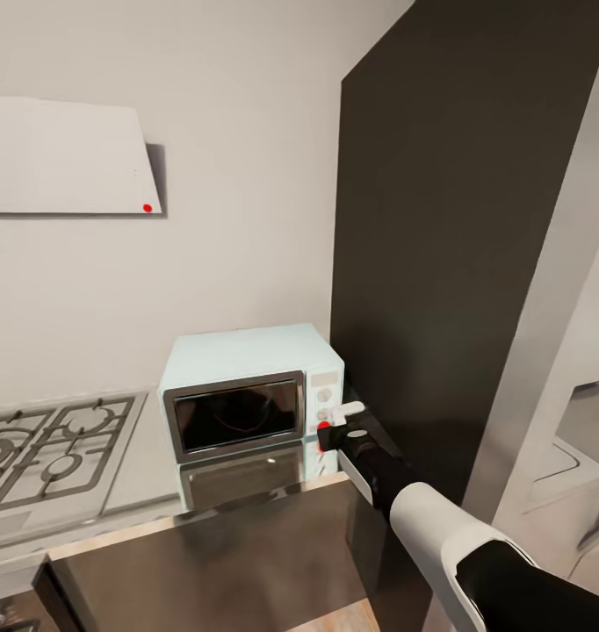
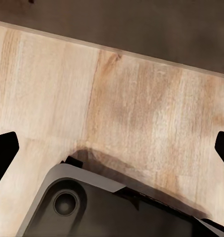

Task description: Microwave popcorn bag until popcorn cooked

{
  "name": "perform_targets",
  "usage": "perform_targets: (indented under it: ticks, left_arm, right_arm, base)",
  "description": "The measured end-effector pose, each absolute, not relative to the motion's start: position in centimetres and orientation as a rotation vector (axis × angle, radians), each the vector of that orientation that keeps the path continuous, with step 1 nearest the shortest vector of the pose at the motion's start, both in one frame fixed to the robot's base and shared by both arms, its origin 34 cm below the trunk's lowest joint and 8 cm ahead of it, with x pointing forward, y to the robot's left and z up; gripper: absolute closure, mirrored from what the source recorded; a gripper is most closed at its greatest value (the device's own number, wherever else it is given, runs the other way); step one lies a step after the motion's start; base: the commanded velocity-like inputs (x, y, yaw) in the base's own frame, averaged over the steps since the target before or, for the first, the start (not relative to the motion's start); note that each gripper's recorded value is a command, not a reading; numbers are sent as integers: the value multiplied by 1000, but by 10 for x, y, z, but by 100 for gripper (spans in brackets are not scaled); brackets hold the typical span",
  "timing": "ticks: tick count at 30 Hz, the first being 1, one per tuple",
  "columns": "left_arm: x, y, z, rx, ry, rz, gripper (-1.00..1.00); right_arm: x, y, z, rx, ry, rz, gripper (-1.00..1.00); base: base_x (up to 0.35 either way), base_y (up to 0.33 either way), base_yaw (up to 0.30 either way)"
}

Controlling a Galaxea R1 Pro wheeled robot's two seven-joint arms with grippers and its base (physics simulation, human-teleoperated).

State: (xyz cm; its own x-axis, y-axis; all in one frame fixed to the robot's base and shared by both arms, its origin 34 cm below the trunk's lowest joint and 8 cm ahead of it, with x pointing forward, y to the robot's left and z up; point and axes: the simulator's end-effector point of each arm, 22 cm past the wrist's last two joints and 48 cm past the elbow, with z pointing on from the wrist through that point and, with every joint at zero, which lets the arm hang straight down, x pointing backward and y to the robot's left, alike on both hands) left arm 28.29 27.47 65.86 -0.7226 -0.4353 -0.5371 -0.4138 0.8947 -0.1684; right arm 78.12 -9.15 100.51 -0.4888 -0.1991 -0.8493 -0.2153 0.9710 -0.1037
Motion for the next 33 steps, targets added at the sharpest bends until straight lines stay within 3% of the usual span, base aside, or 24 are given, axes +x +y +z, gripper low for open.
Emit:
perform_targets:
  ticks: [33]
  left_arm:
    - [281,273,657,-609,2476,-51,-100]
  right_arm:
    - [780,-92,1004,-291,2097,20,100]
  base:
    - [66,2,0]
